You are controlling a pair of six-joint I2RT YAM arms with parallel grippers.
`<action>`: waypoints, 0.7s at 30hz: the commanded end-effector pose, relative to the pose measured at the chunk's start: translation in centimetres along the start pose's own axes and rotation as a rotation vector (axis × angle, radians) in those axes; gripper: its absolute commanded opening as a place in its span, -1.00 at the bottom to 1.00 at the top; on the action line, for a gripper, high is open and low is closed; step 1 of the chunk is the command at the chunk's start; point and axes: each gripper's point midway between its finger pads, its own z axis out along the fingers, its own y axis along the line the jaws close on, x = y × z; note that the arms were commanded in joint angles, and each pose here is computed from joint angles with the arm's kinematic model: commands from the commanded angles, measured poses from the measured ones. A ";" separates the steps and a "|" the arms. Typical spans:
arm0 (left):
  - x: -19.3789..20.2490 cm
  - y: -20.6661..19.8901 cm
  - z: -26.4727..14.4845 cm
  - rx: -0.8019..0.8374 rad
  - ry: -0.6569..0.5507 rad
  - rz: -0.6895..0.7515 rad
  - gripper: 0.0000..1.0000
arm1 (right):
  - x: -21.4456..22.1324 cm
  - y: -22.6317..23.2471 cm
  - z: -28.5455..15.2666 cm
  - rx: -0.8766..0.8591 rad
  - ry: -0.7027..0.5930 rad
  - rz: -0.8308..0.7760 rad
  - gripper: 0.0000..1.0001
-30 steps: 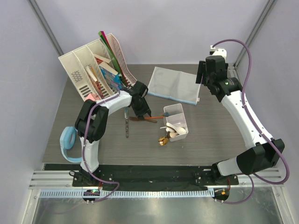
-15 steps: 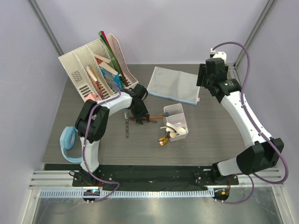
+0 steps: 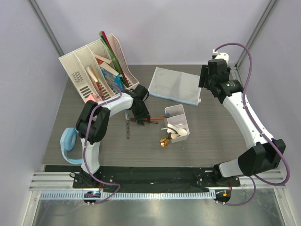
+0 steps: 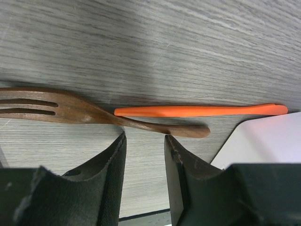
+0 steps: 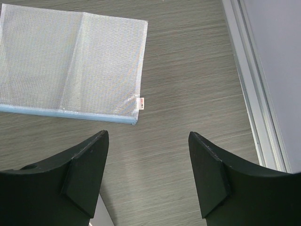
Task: Sort the eating utensils into containers
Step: Pick up the fork at the center of the board.
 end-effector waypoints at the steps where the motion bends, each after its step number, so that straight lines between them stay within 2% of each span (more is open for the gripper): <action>1: -1.1 -1.6 -1.5 0.045 -0.046 0.041 -0.23 | -1.8 -0.2 -0.8 -0.012 -0.058 0.036 0.48; 11: -1.9 -1.6 -1.7 0.032 -0.070 0.034 -0.23 | -1.6 0.1 -0.6 -0.021 -0.052 0.036 0.47; 21: -2.3 -0.6 0.6 -0.050 -0.046 0.038 -0.23 | -1.5 -0.1 -0.8 -0.016 -0.055 0.032 0.47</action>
